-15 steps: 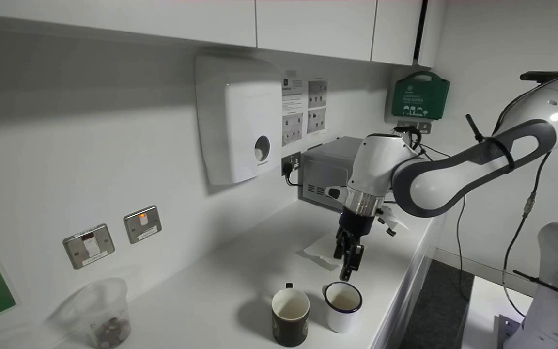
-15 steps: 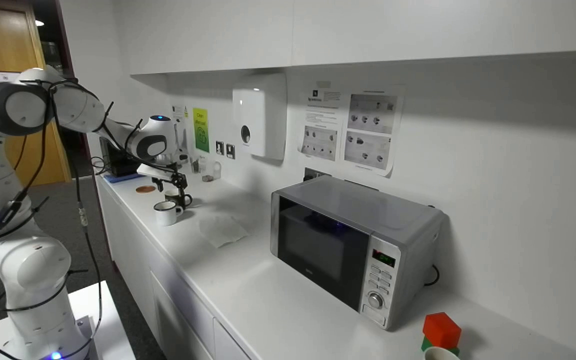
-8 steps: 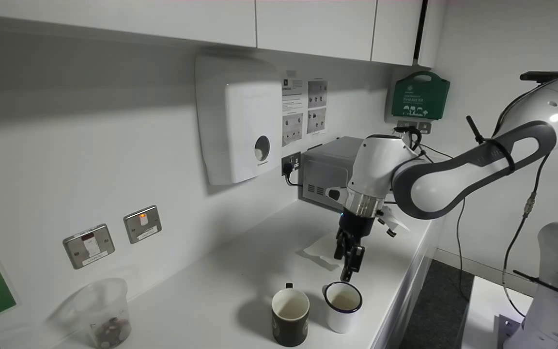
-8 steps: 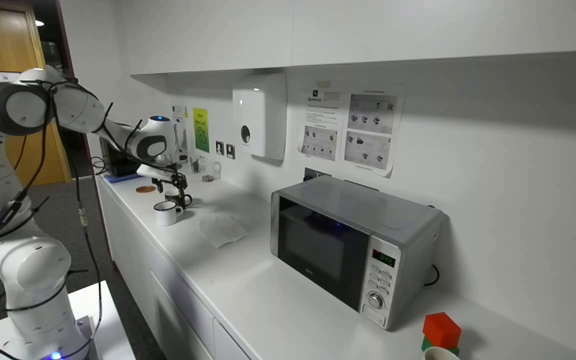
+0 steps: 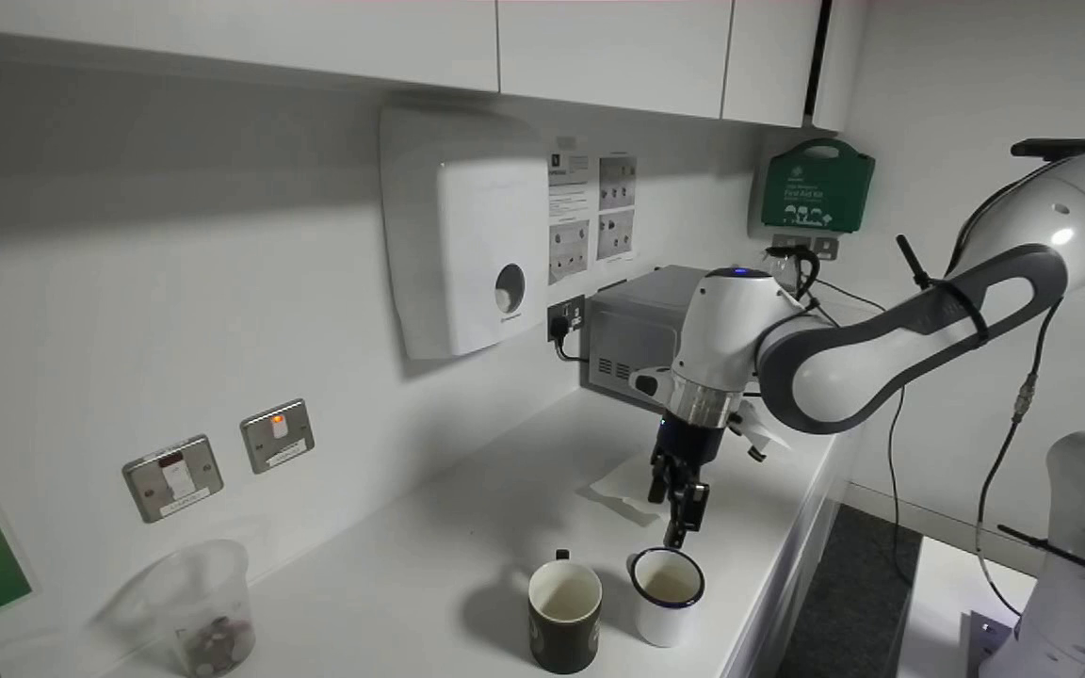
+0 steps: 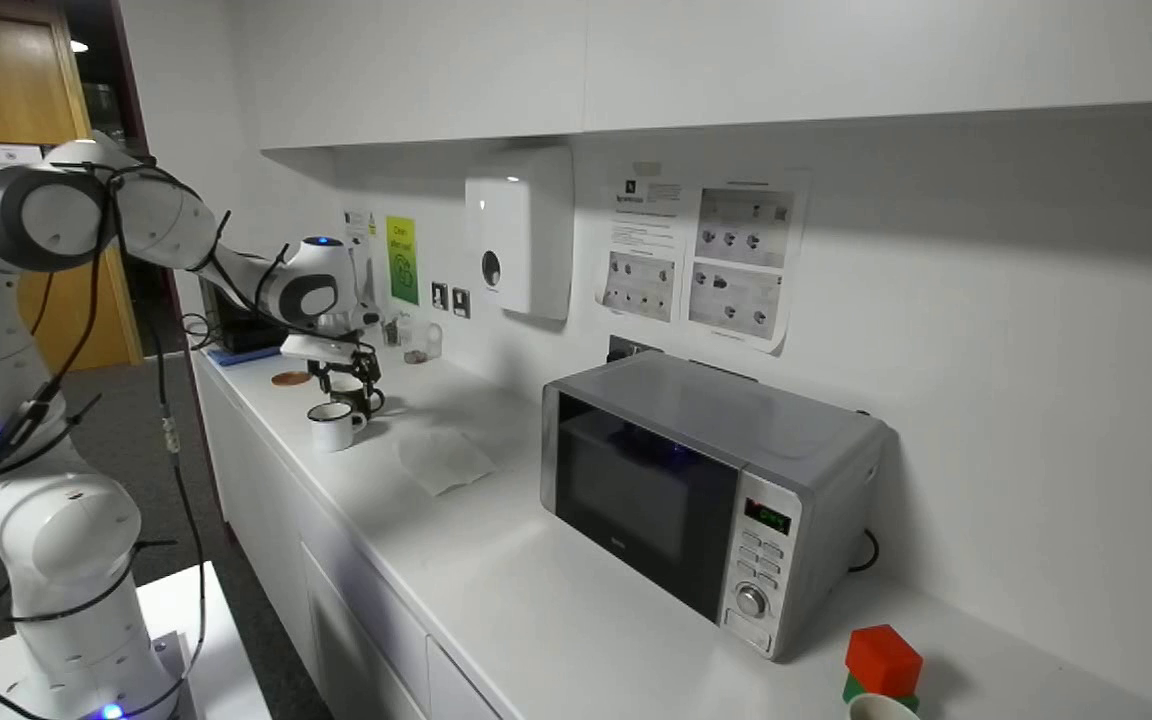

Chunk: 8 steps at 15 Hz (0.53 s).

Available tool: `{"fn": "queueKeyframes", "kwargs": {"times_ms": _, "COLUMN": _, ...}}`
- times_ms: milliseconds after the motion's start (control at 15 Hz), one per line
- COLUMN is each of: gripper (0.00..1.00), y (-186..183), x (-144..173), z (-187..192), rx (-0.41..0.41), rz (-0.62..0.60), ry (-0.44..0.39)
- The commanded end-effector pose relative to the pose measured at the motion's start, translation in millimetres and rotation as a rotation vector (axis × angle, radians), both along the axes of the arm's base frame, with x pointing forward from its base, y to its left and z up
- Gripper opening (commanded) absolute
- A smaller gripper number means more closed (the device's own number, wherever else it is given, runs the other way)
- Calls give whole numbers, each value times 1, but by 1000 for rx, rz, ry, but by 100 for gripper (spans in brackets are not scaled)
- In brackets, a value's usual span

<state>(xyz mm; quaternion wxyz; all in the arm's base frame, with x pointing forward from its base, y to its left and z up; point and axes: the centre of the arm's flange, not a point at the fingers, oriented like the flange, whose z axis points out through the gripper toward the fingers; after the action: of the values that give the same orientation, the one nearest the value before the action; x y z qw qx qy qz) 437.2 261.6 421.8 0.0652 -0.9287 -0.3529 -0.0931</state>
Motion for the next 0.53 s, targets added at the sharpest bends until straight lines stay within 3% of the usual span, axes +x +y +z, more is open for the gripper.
{"fn": "queueKeyframes", "kwargs": {"times_ms": 0, "gripper": 100, "y": -2, "x": 10, "z": -1, "rx": -30, "rz": 58, "ry": -1}}
{"fn": "queueKeyframes", "kwargs": {"times_ms": 467, "gripper": 100, "y": 0, "x": 18, "z": -18, "rx": -36, "rz": 94, "ry": 28}}
